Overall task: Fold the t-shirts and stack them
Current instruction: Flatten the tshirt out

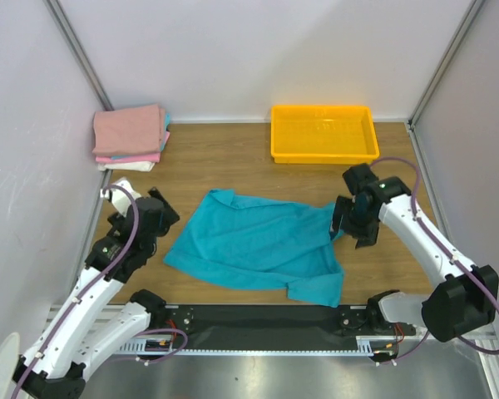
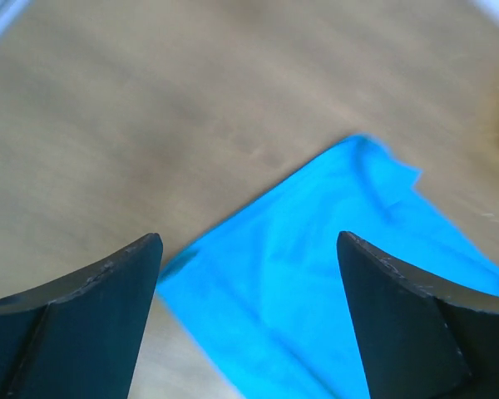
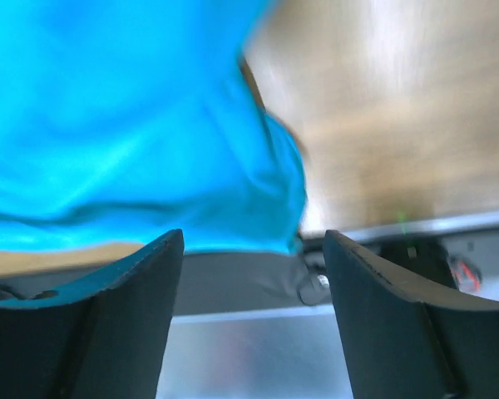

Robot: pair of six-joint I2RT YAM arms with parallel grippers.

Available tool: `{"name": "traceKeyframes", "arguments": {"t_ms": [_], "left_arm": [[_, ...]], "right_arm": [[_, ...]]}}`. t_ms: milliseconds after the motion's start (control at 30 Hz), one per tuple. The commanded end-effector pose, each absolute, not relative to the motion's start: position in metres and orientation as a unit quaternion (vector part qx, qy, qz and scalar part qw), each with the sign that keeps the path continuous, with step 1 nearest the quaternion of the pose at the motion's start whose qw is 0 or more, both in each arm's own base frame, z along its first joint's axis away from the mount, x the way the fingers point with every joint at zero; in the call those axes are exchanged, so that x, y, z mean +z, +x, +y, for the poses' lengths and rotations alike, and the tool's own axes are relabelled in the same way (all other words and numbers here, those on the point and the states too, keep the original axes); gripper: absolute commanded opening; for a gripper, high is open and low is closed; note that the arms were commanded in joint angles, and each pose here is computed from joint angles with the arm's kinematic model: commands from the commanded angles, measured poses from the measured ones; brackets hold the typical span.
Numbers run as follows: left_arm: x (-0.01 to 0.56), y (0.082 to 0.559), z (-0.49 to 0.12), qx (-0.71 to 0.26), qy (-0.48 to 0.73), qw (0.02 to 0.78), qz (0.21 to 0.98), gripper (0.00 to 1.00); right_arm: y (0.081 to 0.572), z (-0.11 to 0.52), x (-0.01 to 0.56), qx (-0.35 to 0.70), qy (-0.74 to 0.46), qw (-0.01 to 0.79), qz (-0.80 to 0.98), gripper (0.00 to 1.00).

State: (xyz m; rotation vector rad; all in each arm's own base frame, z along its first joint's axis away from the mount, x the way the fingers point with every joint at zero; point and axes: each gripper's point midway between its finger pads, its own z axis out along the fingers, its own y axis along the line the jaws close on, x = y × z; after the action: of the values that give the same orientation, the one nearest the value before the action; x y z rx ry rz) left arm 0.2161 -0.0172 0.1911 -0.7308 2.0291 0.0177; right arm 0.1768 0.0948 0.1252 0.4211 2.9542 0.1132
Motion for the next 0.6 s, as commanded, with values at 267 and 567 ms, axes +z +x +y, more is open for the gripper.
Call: {"name": "traceKeyframes", "arguments": {"t_ms": [267,567], "left_arm": [[0.228,0.331,-0.128,-0.082,-0.017,0.502,0.861,0.94],[0.159,0.400,-0.189,-0.067,0.072,0.402,0.910,0.89]], "right_arm": [[0.290,0.072,0.164,0.099,0.189,0.245,0.946,0.75],[0.294,0.056,0.143,0.104,0.230,0.268,0.930,0.76]]}}
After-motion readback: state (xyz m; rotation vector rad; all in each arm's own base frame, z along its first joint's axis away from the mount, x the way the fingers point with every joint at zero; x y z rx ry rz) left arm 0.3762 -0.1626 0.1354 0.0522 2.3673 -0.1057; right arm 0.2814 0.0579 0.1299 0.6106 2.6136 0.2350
